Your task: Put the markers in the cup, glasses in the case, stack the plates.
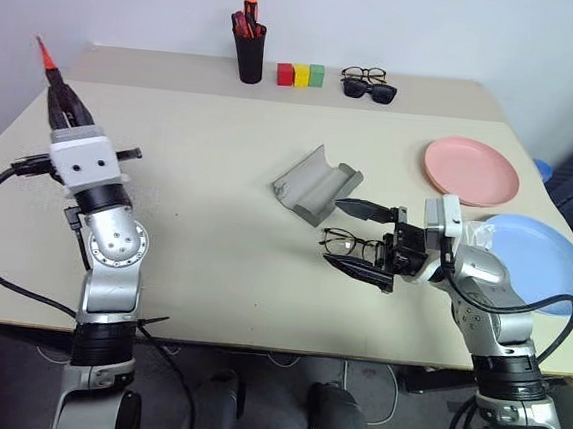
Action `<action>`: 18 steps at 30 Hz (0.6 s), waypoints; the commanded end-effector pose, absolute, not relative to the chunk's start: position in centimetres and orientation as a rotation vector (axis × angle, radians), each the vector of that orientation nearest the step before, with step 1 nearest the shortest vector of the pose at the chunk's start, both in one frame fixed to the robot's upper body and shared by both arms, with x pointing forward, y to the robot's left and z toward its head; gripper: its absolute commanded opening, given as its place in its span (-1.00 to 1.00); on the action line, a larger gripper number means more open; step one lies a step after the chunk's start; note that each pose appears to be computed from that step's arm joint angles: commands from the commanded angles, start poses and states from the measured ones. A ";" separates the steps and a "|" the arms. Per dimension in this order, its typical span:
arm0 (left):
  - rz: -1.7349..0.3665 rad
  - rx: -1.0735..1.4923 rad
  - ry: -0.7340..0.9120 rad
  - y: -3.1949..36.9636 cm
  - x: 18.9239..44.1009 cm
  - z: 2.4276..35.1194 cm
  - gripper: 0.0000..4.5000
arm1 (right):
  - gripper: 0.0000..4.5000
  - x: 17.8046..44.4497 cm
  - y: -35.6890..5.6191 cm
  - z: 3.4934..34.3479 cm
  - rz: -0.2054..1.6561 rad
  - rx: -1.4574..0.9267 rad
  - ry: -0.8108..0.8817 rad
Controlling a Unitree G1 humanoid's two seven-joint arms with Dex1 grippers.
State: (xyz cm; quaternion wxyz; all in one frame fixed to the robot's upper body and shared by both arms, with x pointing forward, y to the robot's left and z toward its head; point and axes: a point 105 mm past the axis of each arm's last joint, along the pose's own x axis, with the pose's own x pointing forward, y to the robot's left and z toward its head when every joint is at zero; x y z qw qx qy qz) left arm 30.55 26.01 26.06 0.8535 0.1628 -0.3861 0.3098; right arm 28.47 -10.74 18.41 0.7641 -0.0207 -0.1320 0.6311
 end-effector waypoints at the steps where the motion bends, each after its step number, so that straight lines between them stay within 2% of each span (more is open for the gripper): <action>1: 0.721 0.378 -0.896 27.1 29.7 27.9 -0.99 | 1.00 28.5 -10.5 19.2 1.384 -0.066 -0.337; 8: 0.799 0.500 -0.910 29.1 30.5 27.9 -0.99 | 1.00 28.7 -10.4 19.2 1.383 -0.064 -0.340; 18: 0.801 0.519 -0.817 29.8 33.3 25.7 -0.99 | 1.00 28.5 -10.8 19.2 1.365 -0.077 -0.329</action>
